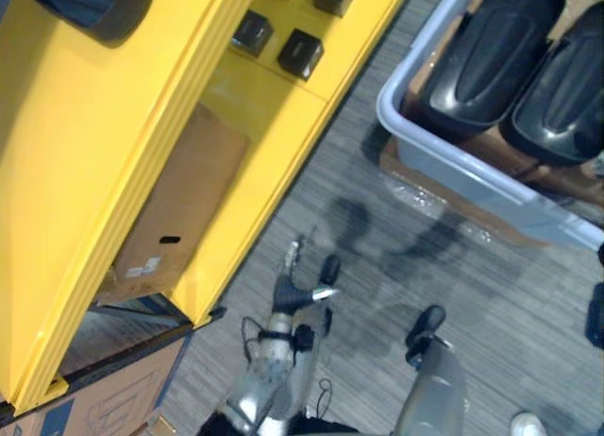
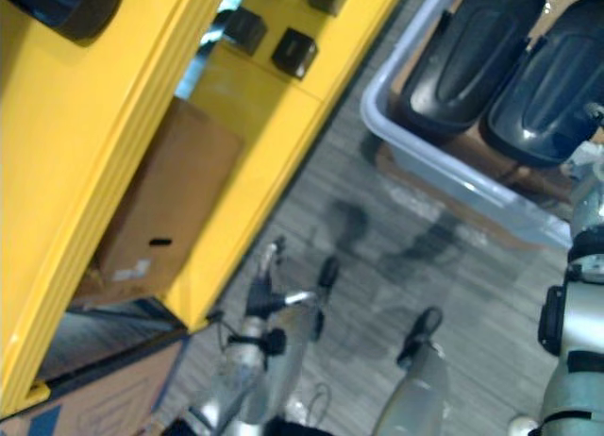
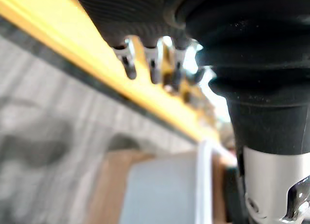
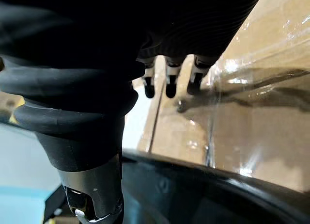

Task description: Walk over and take plastic housings, then place them on the shelf

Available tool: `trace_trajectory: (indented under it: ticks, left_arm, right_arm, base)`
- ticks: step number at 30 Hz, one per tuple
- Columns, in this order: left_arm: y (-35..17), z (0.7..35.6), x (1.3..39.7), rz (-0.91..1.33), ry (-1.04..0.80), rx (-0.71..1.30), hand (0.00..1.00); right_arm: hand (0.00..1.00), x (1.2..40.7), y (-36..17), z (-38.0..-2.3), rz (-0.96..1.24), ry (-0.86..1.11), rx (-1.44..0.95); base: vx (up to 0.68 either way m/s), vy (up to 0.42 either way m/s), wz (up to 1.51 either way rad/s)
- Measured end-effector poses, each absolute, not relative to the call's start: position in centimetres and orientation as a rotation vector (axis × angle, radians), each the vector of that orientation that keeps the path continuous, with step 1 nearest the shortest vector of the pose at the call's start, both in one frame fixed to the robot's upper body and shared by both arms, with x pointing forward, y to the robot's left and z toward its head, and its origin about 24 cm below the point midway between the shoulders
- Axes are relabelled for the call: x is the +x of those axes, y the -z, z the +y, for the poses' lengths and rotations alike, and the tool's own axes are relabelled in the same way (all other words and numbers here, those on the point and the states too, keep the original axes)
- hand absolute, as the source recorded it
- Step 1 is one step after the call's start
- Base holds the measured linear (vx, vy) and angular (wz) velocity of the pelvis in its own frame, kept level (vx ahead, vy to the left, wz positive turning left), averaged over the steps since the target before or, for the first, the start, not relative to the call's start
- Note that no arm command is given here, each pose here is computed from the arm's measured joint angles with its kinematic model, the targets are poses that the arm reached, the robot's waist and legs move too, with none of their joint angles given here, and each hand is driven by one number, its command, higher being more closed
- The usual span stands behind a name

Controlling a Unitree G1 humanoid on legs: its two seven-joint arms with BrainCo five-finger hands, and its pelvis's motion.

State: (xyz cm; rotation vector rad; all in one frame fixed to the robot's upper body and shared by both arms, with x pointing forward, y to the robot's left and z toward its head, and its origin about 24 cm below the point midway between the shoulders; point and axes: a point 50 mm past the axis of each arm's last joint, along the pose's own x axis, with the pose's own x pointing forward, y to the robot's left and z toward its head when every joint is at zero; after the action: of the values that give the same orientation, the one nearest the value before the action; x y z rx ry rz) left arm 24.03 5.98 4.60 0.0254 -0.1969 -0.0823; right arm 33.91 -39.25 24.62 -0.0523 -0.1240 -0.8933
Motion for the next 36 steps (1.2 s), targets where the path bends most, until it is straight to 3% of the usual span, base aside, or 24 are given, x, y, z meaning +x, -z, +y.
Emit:
trace_trajectory:
  ticks: [10,11,26,36]
  left_arm:
    - [-4.3,6.8,24.9,-0.15,0.032,0.029,0.0]
    - [-4.0,6.8,24.9,-0.138,0.032,0.028,0.0]
    - [-2.2,6.5,23.3,-0.036,0.064,-0.027,0.0]
    - [-2.7,6.7,22.8,-0.044,0.06,-0.049,0.0]
  right_arm:
    - [0.0,35.4,-26.0,-36.9,-0.077,0.907,-0.094]
    - [1.0,35.4,-25.9,-36.9,-0.057,0.908,-0.098]
    - [1.0,34.0,-24.1,-38.7,0.246,0.994,-0.181]
    - [1.0,32.1,-19.3,-40.5,0.483,1.045,-0.229]
  base:
    - [-0.01,-0.006,-0.03]
    - [0.0,0.0,0.0]
    - [0.0,-0.003,0.04]
    - [0.0,0.014,0.12]
